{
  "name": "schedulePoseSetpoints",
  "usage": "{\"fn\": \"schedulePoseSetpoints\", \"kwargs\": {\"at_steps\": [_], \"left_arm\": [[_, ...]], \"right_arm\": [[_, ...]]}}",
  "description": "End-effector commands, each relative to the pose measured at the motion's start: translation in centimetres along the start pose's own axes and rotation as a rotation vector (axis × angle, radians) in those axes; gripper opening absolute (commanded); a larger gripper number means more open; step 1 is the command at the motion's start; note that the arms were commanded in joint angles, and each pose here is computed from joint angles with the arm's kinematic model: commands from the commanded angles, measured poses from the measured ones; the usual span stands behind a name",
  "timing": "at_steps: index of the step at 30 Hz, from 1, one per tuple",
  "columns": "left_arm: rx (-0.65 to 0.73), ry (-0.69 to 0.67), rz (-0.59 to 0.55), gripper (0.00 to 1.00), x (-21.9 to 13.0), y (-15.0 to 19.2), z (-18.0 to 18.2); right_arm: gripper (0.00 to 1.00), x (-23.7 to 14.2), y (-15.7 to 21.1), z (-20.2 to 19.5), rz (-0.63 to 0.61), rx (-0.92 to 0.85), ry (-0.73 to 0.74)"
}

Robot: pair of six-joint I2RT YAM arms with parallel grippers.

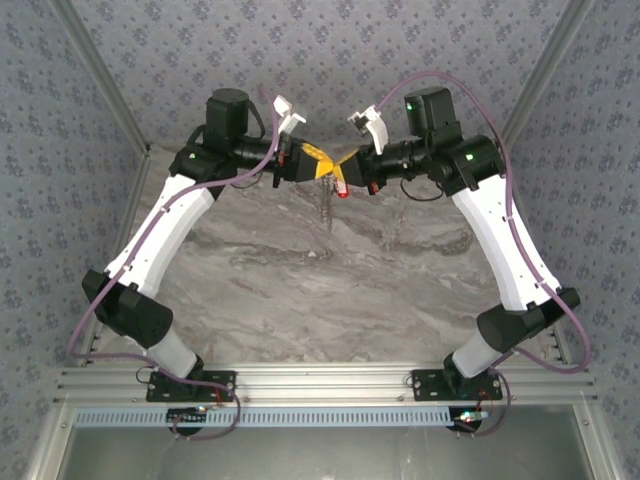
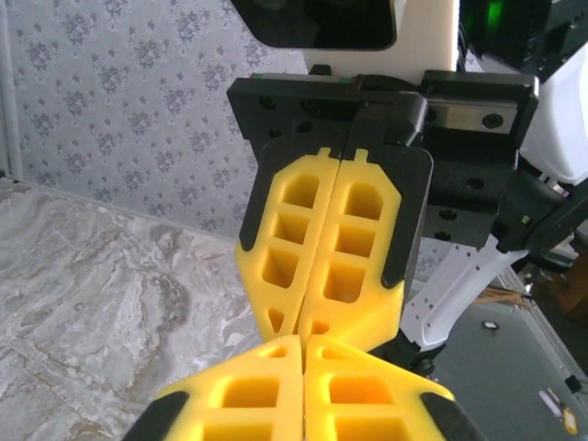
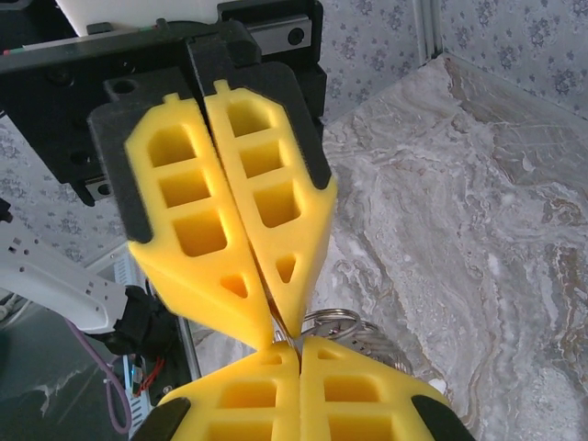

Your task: Put the keys on the keyring

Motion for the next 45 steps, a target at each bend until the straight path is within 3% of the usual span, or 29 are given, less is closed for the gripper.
{"fn": "schedulePoseSetpoints", "kwargs": {"at_steps": [1, 12, 19, 31, 37, 45], "left_arm": [[0.017, 0.107, 0.020, 0.01, 0.5, -0.5, -1.5], [-0.013, 0.125, 0.050, 0.04, 0.6, -0.4, -1.7], [0.009, 0.128, 0.051, 0.00, 0.6, -0.4, -1.9], [0.095, -0.060, -0.067, 0.00, 0.4, -2.4, -2.1], [0.145, -0.099, -0.146, 0.00, 0.0, -3.2, -2.8], [0.190, -0.131, -0.205, 0.00, -0.4, -4.3, -3.7]], "right_arm": [[0.00, -0.5, -0.9, 0.7, -0.056, -0.015, -0.042], [0.00, -0.9, -1.3, -0.1, -0.113, 0.012, -0.057], [0.00, -0.8, -1.4, -0.2, -0.118, 0.017, -0.060], [0.00, -1.4, -1.9, -1.0, -0.193, 0.047, -0.052], [0.24, -2.8, -2.2, -1.9, -0.285, 0.085, -0.059], [0.41, -4.0, -1.7, -3.1, -0.370, 0.145, -0.063]]}}
Point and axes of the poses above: each hand's point on the last joint's axis, 136 mm out from that joint toward the fingers, its own x axis out along the fingers, its own z axis along the line the jaws close on, y = z × x, the point moved 10 cm from there along -x, back along the fingers, and after that the axes turned 7 degrees about -x, right-handed, at the moved point
